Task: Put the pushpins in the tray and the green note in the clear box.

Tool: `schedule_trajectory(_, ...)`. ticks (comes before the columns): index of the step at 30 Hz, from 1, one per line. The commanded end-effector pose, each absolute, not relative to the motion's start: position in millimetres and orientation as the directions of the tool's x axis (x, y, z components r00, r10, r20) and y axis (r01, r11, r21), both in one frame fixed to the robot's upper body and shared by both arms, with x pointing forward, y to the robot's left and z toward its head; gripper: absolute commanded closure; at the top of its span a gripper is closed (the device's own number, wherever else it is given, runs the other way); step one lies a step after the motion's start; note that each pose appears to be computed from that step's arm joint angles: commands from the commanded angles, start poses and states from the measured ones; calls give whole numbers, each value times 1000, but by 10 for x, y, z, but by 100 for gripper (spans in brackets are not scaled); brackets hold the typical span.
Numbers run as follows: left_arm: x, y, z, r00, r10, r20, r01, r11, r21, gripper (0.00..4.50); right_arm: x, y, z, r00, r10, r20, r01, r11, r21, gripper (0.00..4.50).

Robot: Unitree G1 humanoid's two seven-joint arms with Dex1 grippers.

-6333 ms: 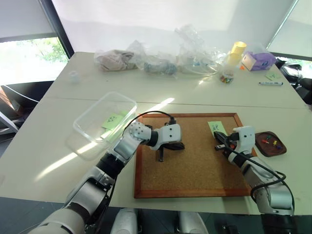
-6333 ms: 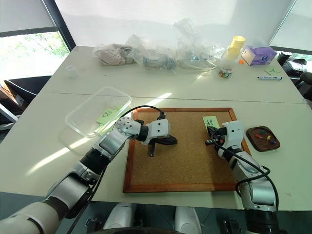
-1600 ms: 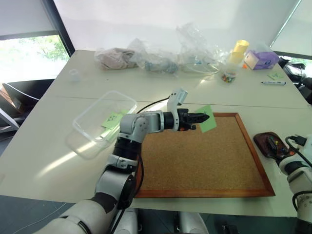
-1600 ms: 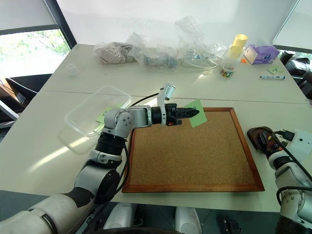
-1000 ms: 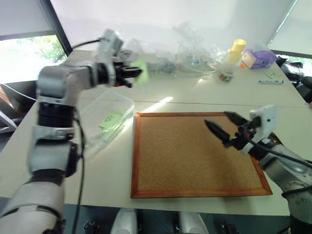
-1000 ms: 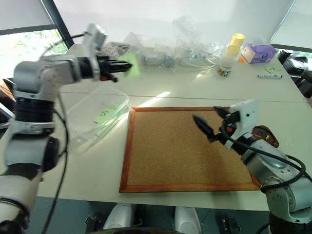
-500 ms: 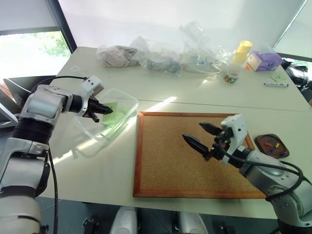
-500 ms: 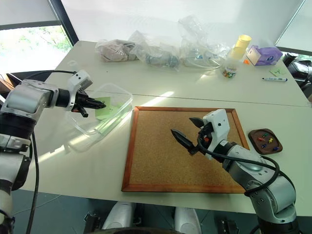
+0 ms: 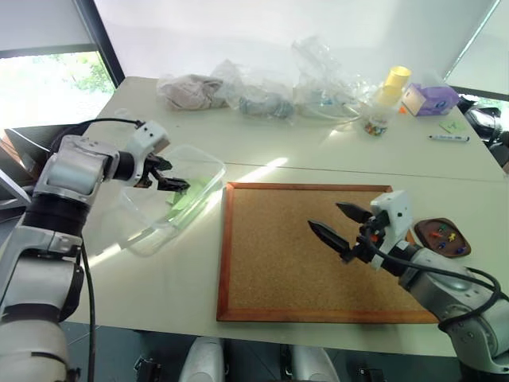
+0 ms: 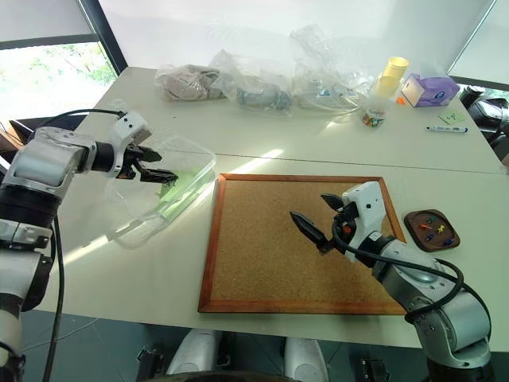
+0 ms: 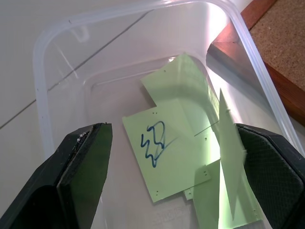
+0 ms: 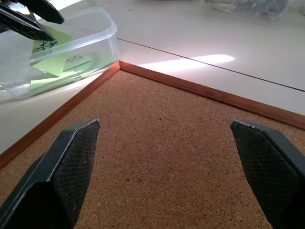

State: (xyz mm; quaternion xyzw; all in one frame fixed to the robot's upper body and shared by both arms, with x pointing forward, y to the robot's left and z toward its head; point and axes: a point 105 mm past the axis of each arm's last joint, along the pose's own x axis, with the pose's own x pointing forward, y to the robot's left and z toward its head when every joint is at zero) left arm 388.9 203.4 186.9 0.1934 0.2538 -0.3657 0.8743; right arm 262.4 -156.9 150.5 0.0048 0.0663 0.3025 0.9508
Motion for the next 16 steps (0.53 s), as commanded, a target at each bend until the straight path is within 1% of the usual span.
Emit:
schedule_trajectory(1,3973,2021,2174,674,-562,-480,692,707,145,3,2630,-1610,1606,817,570,-88,-571,821,9,0)
schedule_trajectory(4,3956,2026,2323,676,-580,-455,707,685,177,3,2621,-1651,1592,822,561,-93,-563,827,12,0)
schedule_trajectory(6,3904,1956,2455,656,-631,-415,738,651,177,3,2603,-1730,1623,841,535,-77,-535,844,25,0)
schedule_trajectory(7,3871,1908,2496,639,-660,-395,756,633,165,3,2591,-1774,1647,851,521,-65,-520,854,33,0)
schedule_trajectory(10,3668,1679,2538,546,-759,-355,836,516,184,3,2501,-1940,1778,880,474,-9,-473,878,73,0)
schedule_trajectory(11,3546,1559,2513,492,-801,-341,871,457,181,3,2452,-1996,1809,888,461,1,-459,884,87,0)
schedule_trajectory(13,3087,1108,2297,290,-908,-303,957,272,101,3,2258,-2142,1784,891,452,-51,-445,890,100,0)
schedule_trajectory(14,2906,966,2206,226,-931,-286,974,212,76,3,2177,-2173,1753,883,460,-92,-452,887,97,0)
schedule_trajectory(15,2799,887,2119,199,-940,-278,980,191,56,3,2115,-2184,1717,870,475,-135,-466,880,93,0)
schedule_trajectory(16,2755,848,2043,202,-940,-274,979,197,45,3,2068,-2192,1685,856,486,-173,-478,874,92,0)
